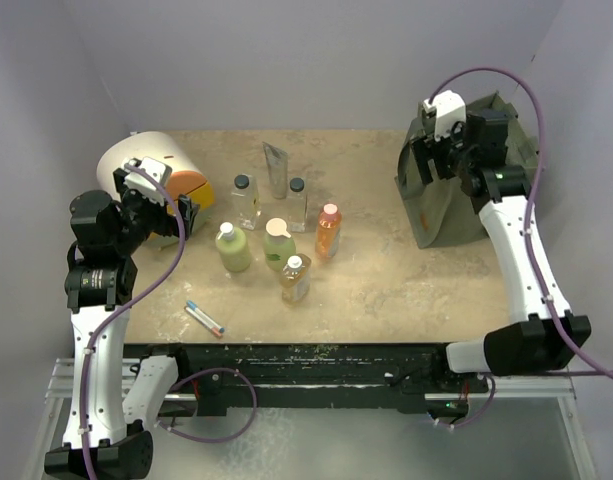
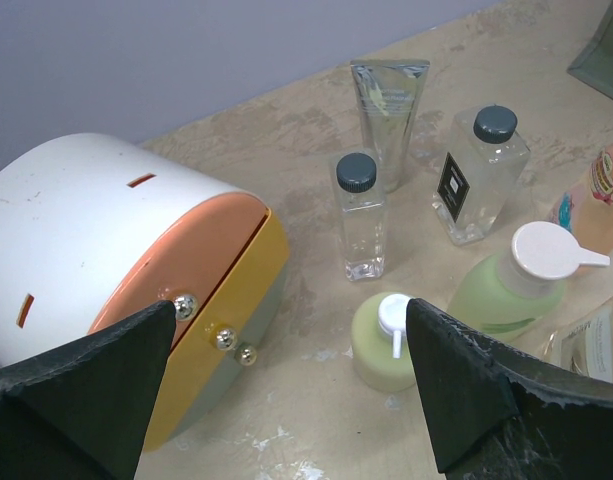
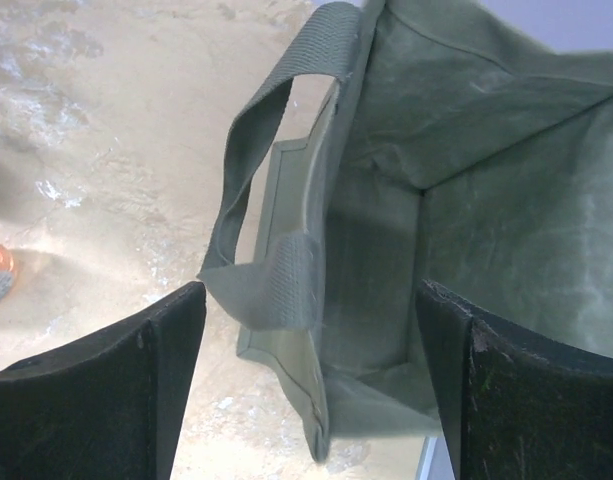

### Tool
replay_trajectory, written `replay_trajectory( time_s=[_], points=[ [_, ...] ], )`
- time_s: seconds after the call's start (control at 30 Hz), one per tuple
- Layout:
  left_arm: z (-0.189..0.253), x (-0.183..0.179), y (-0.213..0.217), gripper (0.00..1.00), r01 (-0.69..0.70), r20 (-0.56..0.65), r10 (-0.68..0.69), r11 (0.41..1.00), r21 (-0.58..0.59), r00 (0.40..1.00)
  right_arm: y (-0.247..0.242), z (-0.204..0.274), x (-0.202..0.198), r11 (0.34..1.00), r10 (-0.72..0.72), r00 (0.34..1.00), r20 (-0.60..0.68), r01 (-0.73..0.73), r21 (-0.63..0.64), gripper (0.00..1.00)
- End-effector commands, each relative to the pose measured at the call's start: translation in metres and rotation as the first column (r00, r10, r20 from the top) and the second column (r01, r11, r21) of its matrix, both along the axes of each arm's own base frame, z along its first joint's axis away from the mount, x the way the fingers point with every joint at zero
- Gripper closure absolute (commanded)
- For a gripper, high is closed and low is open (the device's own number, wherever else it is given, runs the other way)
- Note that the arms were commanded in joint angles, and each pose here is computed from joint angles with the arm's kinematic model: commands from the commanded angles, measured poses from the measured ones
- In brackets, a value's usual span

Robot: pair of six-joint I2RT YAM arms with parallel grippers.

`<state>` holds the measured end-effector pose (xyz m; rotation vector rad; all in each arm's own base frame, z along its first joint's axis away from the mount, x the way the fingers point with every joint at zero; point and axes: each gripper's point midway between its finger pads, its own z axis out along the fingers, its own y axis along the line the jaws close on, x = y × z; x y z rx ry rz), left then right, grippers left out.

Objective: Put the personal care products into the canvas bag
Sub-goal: Move the canvas bag to the center of the board.

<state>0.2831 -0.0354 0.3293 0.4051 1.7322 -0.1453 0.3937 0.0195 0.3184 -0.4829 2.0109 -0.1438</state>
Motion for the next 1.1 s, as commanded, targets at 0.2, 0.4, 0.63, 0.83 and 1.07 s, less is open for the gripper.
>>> replay_trajectory(
  time_s=[0.2, 0.4, 0.63, 0.83, 1.07],
  points=[
    [0.019, 0.000, -0.003, 0.01, 0.027, 0.067, -0.027, 1.000, 0.006, 0.997, -0.005, -0.001, 0.025, 0.994, -0.079, 0.997, 0.014, 0.080, -0.078, 0.28],
    [0.017, 0.000, -0.004, 0.01, 0.030, 0.065, -0.030, 1.000, 0.010, 0.997, 0.006, -0.017, 0.019, 0.998, -0.037, 0.999, -0.035, 0.035, -0.052, 0.54],
    [0.012, -0.005, -0.004, 0.01, 0.034, 0.057, -0.035, 0.999, 0.020, 0.998, 0.018, -0.025, 0.007, 1.000, -0.019, 0.997, -0.073, 0.021, 0.018, 0.96],
    [0.008, -0.004, -0.002, 0.01, 0.041, 0.040, -0.043, 0.997, 0.060, 0.998, 0.049, -0.009, -0.023, 0.995, 0.009, 0.999, -0.040, -0.004, 0.101, 1.00],
    [-0.005, 0.009, 0.001, 0.01, 0.034, -0.026, -0.033, 0.998, 0.051, 0.999, 0.076, 0.005, -0.052, 0.975, 0.060, 0.998, 0.021, -0.063, 0.213, 1.00]
  ],
)
